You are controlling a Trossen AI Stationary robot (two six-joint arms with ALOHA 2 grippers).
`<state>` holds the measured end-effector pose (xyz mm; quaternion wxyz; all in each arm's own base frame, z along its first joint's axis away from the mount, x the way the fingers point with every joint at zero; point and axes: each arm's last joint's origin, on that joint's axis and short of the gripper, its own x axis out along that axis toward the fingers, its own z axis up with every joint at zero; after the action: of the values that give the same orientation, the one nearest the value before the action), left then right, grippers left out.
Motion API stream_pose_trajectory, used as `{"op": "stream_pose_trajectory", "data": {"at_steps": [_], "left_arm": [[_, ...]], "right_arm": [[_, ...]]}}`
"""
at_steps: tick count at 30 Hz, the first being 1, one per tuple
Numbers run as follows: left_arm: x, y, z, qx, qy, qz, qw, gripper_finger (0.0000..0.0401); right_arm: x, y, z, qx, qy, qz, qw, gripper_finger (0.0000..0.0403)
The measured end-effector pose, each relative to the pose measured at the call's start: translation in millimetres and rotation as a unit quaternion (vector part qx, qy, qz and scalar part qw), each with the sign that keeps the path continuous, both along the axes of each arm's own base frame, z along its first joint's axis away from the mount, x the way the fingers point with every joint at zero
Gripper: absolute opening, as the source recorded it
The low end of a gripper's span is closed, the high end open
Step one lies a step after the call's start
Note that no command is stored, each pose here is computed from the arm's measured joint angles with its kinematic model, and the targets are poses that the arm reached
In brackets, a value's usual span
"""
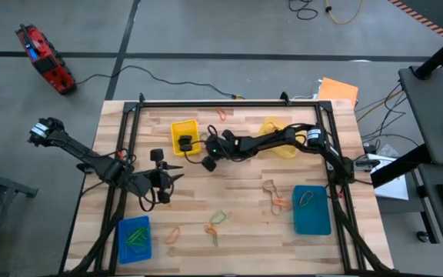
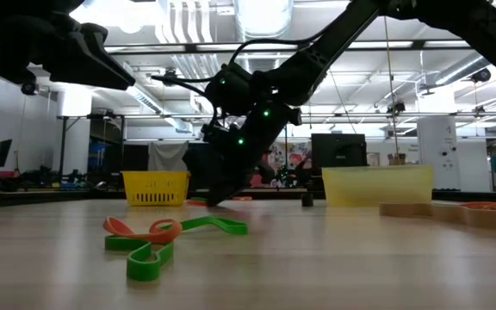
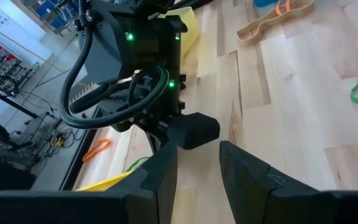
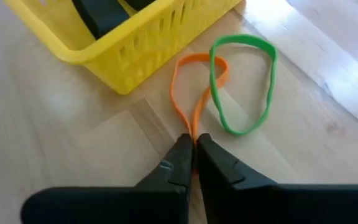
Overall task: Sort rubber bands into baskets
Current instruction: Put the orange rubber band into the right blue bin
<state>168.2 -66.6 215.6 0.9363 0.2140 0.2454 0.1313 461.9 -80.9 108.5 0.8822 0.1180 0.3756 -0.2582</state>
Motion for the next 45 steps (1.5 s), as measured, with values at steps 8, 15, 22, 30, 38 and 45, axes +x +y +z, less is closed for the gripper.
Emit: {"op": "stream_pose_trajectory", "data": {"at_steps": [8,15,22,30,38,45], "left_arm": [[0,0,0,-0.003,-0.001,0.001,1.000,0.0104],[0,0,0,-0.007,-0.003,0.003,1.000,0.0104],[0,0,0,-0.007,-0.003,0.003,1.000,0.0104],[0,0,0,-0.007,-0.005,0.004,1.000,0.0104],[1,0,1,-0.005,-0.005,0.003,1.000,0.0104],[1,0,1,-0.002,-0.004,0.001,1.000,0.0104]], "right_arm": [[-16,18,26,0.010,0.071,0.021,0.997,0.0009],[-39,46,58,0.011,0.144,0.047,0.988,0.0009],[-74,85,115,0.054,0.167,0.090,0.980,0.0009],[-144,134,178,0.211,0.215,0.090,0.949,0.0009],[-218,168,190,0.278,0.359,-0.148,0.879,0.0009],[-237,178,164,0.279,0.408,-0.225,0.839,0.0009]]}}
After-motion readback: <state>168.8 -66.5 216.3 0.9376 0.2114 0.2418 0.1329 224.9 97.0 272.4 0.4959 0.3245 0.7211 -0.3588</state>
